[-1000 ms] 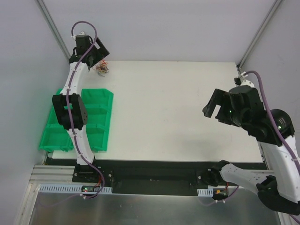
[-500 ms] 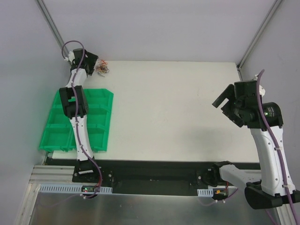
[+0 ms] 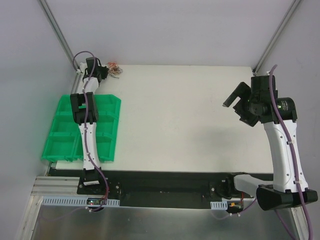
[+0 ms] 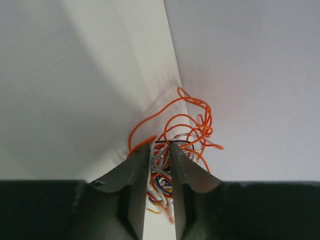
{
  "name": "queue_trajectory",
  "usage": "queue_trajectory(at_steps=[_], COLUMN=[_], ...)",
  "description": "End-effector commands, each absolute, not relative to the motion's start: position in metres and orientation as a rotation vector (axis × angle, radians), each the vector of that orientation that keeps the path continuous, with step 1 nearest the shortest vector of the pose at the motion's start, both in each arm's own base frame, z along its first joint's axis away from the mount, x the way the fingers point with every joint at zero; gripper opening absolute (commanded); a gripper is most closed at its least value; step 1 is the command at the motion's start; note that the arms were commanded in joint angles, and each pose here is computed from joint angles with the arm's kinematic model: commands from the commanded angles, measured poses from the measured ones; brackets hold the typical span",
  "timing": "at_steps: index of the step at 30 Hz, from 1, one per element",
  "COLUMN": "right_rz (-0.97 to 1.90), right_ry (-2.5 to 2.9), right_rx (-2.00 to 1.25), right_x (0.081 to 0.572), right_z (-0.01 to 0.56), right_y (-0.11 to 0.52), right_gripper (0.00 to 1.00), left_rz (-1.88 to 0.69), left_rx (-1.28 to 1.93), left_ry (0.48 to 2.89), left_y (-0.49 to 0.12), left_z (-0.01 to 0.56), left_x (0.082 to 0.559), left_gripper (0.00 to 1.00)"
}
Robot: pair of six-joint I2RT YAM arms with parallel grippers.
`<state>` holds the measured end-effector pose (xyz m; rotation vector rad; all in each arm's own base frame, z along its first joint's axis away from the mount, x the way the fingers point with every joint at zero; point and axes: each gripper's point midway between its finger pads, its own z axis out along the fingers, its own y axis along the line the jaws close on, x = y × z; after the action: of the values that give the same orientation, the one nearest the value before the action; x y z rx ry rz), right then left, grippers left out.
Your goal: Untangle the cables
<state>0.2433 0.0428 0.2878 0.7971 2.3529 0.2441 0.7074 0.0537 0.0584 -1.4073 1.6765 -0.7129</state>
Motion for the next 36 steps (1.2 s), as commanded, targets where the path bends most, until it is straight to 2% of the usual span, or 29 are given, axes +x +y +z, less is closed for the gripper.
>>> queue_trajectory(at_steps=[1, 4, 8, 16, 19, 24, 28, 29, 30, 36], right_rz=[0.326, 0.386, 0.450, 0.745, 0.796, 0.865, 1.040, 1.062, 1.071, 0.910], right_ry=[2.332, 2.372, 2.415, 2.508, 2.570, 2.676, 2.644, 2.646, 2.655, 2.733], right_rx=[0.695, 0.602, 0.480, 0.293, 0.235, 0.042, -0.012, -0.014, -0.022, -0.118], right_x=[0.256, 0.264, 0.273, 0.278, 0.267, 0.226, 0.189, 0.182, 0.175, 0.156], right_z=[0.307, 0.307, 0.302, 0.276, 0.257, 0.220, 0.201, 0.196, 0.190, 0.165], right_y=[0.051, 0.063, 0.076, 0.120, 0.131, 0.163, 0.195, 0.198, 0.199, 0.191], right_gripper=[0.96, 0.96, 0.96, 0.96, 0.96, 0.96, 0.96, 0.96, 0.96, 0.96], left_rz=[-0.805, -0.840, -0.845, -0.774, -0.772, -0.870, -0.824, -0.825, -0.834, -0.896], left_rx=[-1.253, -1.137, -0.886, -0.337, -0.232, -0.132, -0.080, -0.071, -0.069, 0.092], left_ry=[1.674, 1.784, 1.979, 2.293, 2.367, 2.542, 2.569, 2.580, 2.593, 2.631], left_y=[0.029, 0.000, -0.059, -0.176, -0.205, -0.261, -0.276, -0.278, -0.280, -0.277], left_z=[0.097, 0.100, 0.113, 0.127, 0.126, 0.093, 0.083, 0.081, 0.079, 0.095], left_x=[0.719, 0.705, 0.660, 0.504, 0.443, 0.325, 0.272, 0.265, 0.260, 0.229], left_gripper=[0.10, 0.01, 0.00, 0.00, 0.00, 0.00, 0.00, 0.02, 0.08, 0.53])
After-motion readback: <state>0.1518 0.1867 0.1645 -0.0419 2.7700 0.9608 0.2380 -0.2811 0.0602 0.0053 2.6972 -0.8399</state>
